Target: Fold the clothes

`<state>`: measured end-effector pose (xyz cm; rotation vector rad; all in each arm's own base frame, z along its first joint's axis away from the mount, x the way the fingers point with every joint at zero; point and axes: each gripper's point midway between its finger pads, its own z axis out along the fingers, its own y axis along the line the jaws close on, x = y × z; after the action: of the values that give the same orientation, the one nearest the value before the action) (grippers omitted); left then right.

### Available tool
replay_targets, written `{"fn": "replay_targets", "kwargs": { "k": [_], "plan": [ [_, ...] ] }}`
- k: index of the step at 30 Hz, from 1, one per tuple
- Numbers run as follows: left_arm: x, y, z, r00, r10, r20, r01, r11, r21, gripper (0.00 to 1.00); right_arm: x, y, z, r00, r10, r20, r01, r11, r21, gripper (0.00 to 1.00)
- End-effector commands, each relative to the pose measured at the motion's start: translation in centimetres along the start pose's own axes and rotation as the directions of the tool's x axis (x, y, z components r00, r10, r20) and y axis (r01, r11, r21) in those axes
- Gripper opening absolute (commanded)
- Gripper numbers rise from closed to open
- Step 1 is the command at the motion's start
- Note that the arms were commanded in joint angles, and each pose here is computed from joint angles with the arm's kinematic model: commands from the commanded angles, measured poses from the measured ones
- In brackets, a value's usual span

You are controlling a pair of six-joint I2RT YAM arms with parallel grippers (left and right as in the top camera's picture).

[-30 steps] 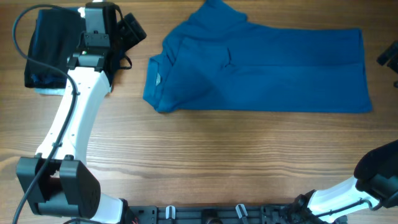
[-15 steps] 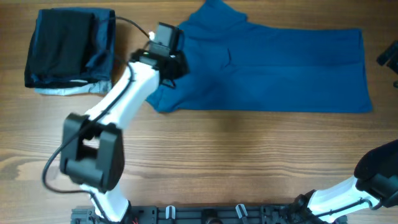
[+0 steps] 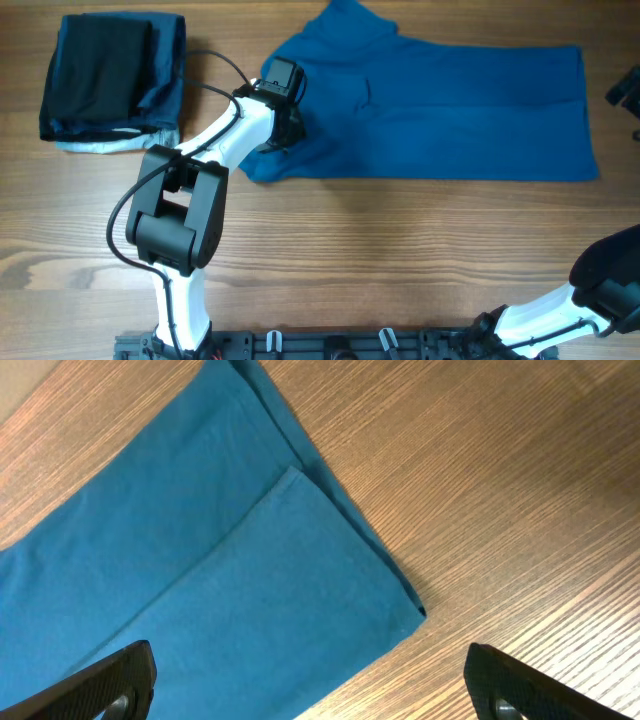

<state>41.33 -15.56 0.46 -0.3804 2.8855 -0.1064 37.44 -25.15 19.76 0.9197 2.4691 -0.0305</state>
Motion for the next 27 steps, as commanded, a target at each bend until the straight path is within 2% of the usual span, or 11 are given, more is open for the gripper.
{"fn": "replay_targets", "kwargs": {
  "k": [1,5,10,14,16,18,20,21,24,27],
  "plan": [
    [3.8,3.1,2.0,0.990,-0.024,-0.140,0.007,0.992,-0.126,0.04,-0.3,0.3,-0.1,1.000,0.001,0.006,-0.001,1.000,-0.020,1.00],
    [5.7,4.2,1.4,0.977,-0.047,-0.209,0.008,0.983,-0.183,0.04,-0.3,0.3,-0.1,1.000,0.001,0.006,-0.001,1.000,-0.020,0.99],
    [8.2,4.1,0.7,0.962,-0.009,-0.274,-0.053,0.974,-0.221,0.04,-0.3,0.3,-0.1,1.000,0.001,0.006,-0.001,1.000,-0.020,0.99],
    [8.6,2.6,-0.9,0.966,0.035,-0.256,-0.088,0.977,-0.195,0.04,-0.3,0.3,-0.1,1.000,0.001,0.006,-0.001,1.000,-0.020,0.99],
    [6.4,1.1,-4.2,0.987,0.052,-0.154,-0.073,0.988,-0.136,0.04,-0.3,0.3,-0.1,1.000,0.001,0.006,-0.001,1.000,-0.019,1.00],
    [2.9,-0.4,-8.8,0.999,0.050,0.015,-0.049,0.997,-0.062,0.04,-0.3,0.3,-0.1,1.000,0.002,0.006,-0.001,1.000,-0.019,1.00],
    [-1.5,-1.7,-14.9,0.970,0.009,0.244,-0.020,0.999,0.043,0.12,-0.3,0.3,-0.1,1.000,0.002,0.006,-0.001,1.000,-0.020,1.00],
    [-3.0,-1.8,-17.4,0.946,-0.025,0.323,-0.005,0.996,0.093,0.13,-0.3,0.3,-0.1,1.000,0.002,0.006,-0.001,1.000,-0.020,1.00],
    [-5.6,-0.6,-22.4,0.890,-0.119,0.441,0.037,0.981,0.190,0.14,-0.3,0.3,-0.1,1.000,0.001,0.006,-0.001,1.000,-0.020,1.00],
    [-7.2,2.1,-23.2,0.869,-0.179,0.462,0.101,0.977,0.188,0.12,-0.9,0.3,-0.1,1.000,0.003,0.029,-0.002,1.000,-0.022,0.99]
  ]
}}
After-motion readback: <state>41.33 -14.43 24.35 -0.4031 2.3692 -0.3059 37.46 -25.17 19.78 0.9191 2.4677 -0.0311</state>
